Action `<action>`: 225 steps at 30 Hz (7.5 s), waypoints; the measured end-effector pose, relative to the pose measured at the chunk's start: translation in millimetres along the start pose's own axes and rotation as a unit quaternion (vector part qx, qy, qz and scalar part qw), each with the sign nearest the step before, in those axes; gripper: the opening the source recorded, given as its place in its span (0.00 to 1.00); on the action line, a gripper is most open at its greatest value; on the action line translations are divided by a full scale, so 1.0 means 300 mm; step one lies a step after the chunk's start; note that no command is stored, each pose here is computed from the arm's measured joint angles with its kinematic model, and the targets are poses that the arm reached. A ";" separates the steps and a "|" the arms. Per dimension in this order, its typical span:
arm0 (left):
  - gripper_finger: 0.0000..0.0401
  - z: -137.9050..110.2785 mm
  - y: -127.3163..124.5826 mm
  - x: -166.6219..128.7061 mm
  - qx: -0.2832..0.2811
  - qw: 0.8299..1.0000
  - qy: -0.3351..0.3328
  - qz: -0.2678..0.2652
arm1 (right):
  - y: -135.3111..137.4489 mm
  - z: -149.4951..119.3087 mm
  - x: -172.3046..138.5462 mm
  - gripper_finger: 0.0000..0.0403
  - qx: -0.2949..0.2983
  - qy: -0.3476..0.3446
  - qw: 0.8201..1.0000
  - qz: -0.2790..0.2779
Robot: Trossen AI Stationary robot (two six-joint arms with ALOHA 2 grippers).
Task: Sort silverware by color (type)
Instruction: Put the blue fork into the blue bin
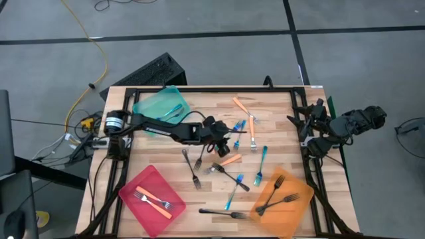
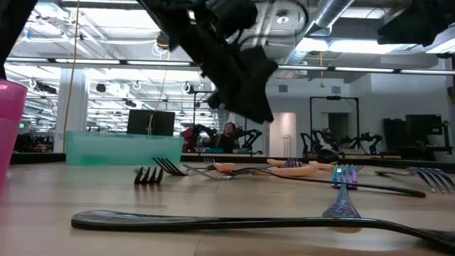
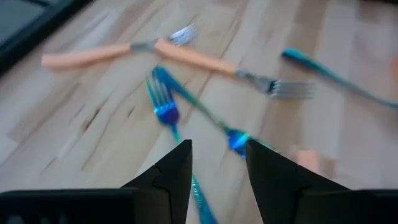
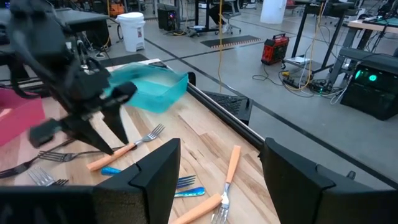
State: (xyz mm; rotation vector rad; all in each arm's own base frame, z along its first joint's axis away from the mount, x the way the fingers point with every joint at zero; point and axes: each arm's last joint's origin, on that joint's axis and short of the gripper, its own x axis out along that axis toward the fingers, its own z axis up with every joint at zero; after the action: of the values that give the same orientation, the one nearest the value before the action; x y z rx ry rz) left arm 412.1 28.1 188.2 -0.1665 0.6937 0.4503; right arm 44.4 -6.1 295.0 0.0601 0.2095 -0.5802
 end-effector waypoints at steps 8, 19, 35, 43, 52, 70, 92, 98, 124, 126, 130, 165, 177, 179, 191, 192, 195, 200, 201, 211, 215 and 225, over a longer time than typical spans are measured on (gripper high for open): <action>0.33 -0.033 0.046 0.110 -0.032 0.999 0.025 0.014 | 0.000 0.000 0.000 0.60 0.000 0.000 1.000 0.000; 0.33 -0.062 0.037 0.180 -0.033 0.999 -0.001 0.023 | 0.000 0.000 0.000 0.60 0.000 0.000 1.000 0.001; 0.33 -0.052 0.038 0.186 -0.013 0.998 -0.031 0.048 | 0.000 0.000 0.000 0.60 0.000 0.001 1.000 0.001; 0.33 -0.143 0.015 0.275 0.008 0.999 -0.007 0.046 | 0.000 0.000 0.000 0.60 0.000 0.001 1.000 0.001; 0.32 -0.162 0.015 0.288 0.010 0.999 0.008 0.051 | 0.000 0.000 0.000 0.60 -0.001 0.001 1.000 0.001; 0.01 -0.172 0.015 0.291 0.002 0.999 0.022 0.037 | 0.000 0.000 0.000 0.60 -0.001 0.001 1.000 0.001; 0.00 -0.103 -0.002 0.279 0.023 0.999 0.037 0.028 | 0.000 0.000 0.000 0.60 -0.001 0.001 1.000 0.001; 0.00 -0.095 -0.008 0.279 0.022 0.999 0.037 0.014 | 0.000 -0.001 0.000 0.60 -0.001 0.001 1.000 0.001; 0.00 0.008 -0.040 0.119 0.055 0.998 0.008 0.030 | 0.000 -0.001 0.000 0.60 -0.001 0.001 1.000 0.002; 0.00 0.015 -0.049 0.104 0.056 0.998 0.002 0.030 | 0.000 -0.001 0.000 0.60 -0.001 0.002 1.000 0.002; 0.00 0.019 -0.074 0.065 0.059 0.998 0.007 0.023 | 0.000 -0.001 0.000 0.60 -0.002 0.002 1.000 0.003; 0.00 -0.097 -0.126 -0.518 0.002 0.994 0.108 0.009 | 0.000 -0.001 0.000 0.60 -0.001 0.002 1.000 0.003; 0.00 -0.334 0.054 -0.683 -0.171 0.975 0.101 0.097 | 0.000 -0.001 0.000 0.60 -0.002 0.002 1.000 0.003; 0.00 -0.358 0.089 -0.687 -0.185 0.972 0.085 0.117 | 0.000 -0.001 0.000 0.60 -0.002 0.002 1.000 0.003; 0.00 -0.341 0.240 -0.637 -0.159 0.963 0.064 0.209 | 0.000 -0.001 0.000 0.60 -0.002 0.002 1.000 0.002; 0.00 -0.336 0.254 -0.632 -0.153 0.962 0.067 0.218 | 0.000 -0.001 0.000 0.60 -0.001 0.002 1.000 0.002; 0.00 -0.323 0.300 -0.616 -0.136 0.958 0.081 0.239 | 0.000 -0.001 0.000 0.60 -0.002 0.002 1.000 0.002; 0.00 -0.298 0.381 -0.589 -0.116 0.953 0.103 0.261 | 0.000 -0.001 0.000 0.60 -0.002 0.001 1.000 0.002; 0.00 -0.292 0.395 -0.587 -0.114 0.953 0.104 0.262 | 0.000 -0.001 0.000 0.60 -0.001 0.001 1.000 0.002; 0.00 -0.257 0.437 -0.605 -0.112 0.961 0.075 0.242 | 0.000 -0.001 0.000 0.60 -0.001 0.001 1.000 0.002; 0.00 -0.247 0.436 -0.613 -0.110 0.965 0.060 0.230 | -0.001 -0.002 0.000 0.60 0.000 0.002 1.000 -0.001; 0.00 -0.246 0.437 -0.615 -0.103 0.966 0.061 0.228 | -0.002 -0.002 0.000 0.60 0.001 0.000 1.000 -0.007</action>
State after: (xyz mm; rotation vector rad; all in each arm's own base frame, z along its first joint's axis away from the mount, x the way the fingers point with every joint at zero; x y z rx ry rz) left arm 184.9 59.5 251.9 -0.2331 0.8070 0.9625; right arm 43.9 -6.5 294.4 0.0613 0.2101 -0.5945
